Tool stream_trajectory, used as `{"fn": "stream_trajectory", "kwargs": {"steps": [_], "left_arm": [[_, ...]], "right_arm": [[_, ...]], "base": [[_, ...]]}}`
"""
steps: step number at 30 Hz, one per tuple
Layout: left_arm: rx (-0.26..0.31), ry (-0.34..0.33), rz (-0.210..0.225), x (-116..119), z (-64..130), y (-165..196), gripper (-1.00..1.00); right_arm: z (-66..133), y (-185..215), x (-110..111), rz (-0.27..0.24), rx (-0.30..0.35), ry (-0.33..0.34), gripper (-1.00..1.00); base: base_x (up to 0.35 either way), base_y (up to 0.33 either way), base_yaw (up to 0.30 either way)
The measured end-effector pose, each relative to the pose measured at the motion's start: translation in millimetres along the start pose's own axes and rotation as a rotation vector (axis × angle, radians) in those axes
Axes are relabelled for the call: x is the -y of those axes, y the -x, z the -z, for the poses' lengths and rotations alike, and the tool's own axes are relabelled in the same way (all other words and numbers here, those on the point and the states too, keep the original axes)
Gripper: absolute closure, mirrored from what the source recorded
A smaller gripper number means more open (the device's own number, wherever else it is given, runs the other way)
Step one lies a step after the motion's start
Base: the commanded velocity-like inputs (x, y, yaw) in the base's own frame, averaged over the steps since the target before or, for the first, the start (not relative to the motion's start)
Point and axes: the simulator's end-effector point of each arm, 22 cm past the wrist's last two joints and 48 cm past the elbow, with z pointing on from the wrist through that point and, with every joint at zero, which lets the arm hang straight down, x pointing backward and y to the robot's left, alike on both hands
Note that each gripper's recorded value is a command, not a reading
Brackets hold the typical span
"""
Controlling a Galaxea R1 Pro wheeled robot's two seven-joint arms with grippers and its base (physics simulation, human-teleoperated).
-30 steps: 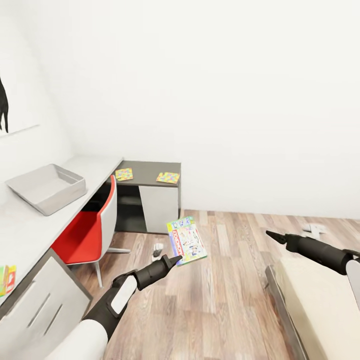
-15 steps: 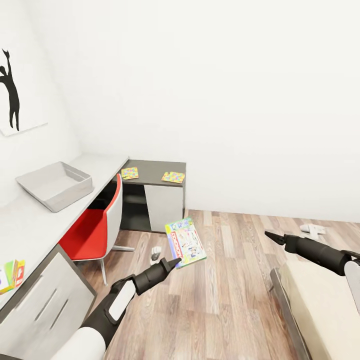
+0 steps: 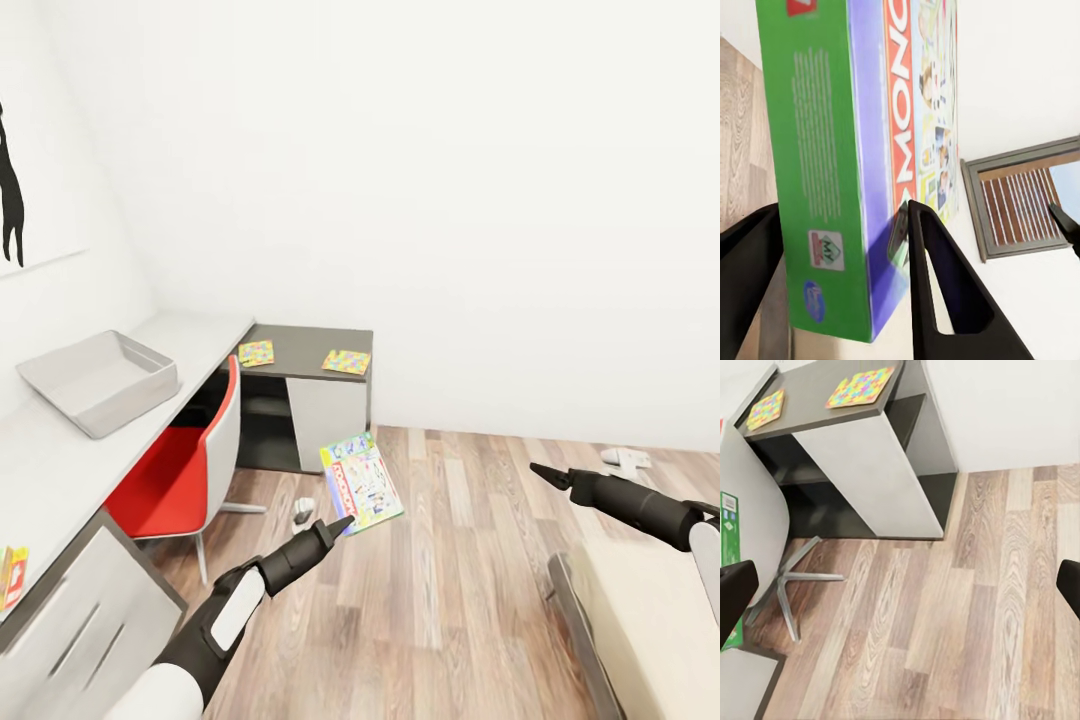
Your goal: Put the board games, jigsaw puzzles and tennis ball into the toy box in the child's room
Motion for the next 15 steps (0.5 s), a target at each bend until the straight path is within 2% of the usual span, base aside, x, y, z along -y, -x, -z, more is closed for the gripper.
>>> {"fn": "stream_trajectory", "kwargs": {"steps": [15], "left_arm": [[0.001,0.008,-0.004,-2.6,1.1,0.3,1.00]], "right_arm": [[1.1,1.1,1.1,0.000,0.002,-0.001,-1.00]], "base": [[0.330,0.000,0.015]]}}
